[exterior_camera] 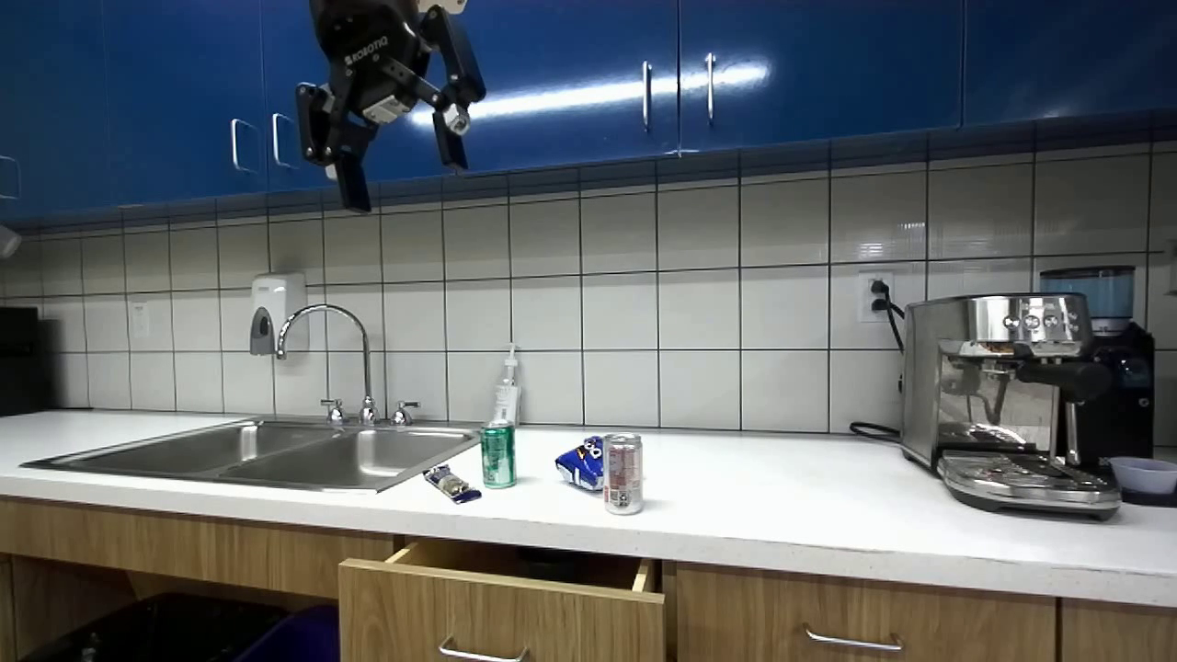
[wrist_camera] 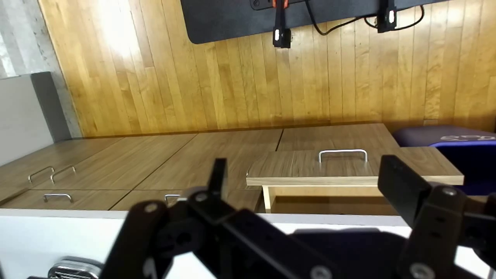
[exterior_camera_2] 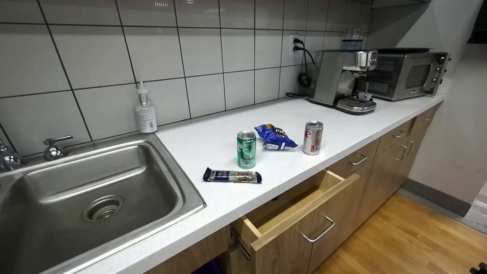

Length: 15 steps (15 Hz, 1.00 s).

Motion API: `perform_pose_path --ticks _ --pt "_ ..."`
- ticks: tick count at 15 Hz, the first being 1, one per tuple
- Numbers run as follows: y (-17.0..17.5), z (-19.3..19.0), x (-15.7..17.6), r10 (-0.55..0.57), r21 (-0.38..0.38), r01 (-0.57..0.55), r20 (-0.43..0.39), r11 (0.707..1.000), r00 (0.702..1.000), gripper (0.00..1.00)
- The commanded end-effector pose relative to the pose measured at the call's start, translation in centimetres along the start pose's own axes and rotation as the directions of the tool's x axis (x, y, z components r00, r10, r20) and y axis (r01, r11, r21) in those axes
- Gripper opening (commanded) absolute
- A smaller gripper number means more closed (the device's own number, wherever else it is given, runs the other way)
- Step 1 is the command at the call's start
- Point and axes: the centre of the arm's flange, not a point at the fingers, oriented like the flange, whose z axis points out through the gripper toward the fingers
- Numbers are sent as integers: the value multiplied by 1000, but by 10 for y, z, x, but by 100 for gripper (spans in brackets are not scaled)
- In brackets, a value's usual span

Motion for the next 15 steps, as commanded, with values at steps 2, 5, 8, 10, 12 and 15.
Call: perform_pose_path --ticks 2,5,8,10,12,15 --pt "-13 24 24 -50 24 50 7 998 999 100" --pt "-23 41 39 -88 28 88 5 996 996 100" --pt "-31 59 56 -138 25 138 -4 990 990 100" --pt "-35 70 66 -168 34 168 -6 985 986 100" --pt "-37 82 76 -200 40 200 -8 979 980 100" --pt "-38 102 90 -232 48 232 -5 972 973 100"
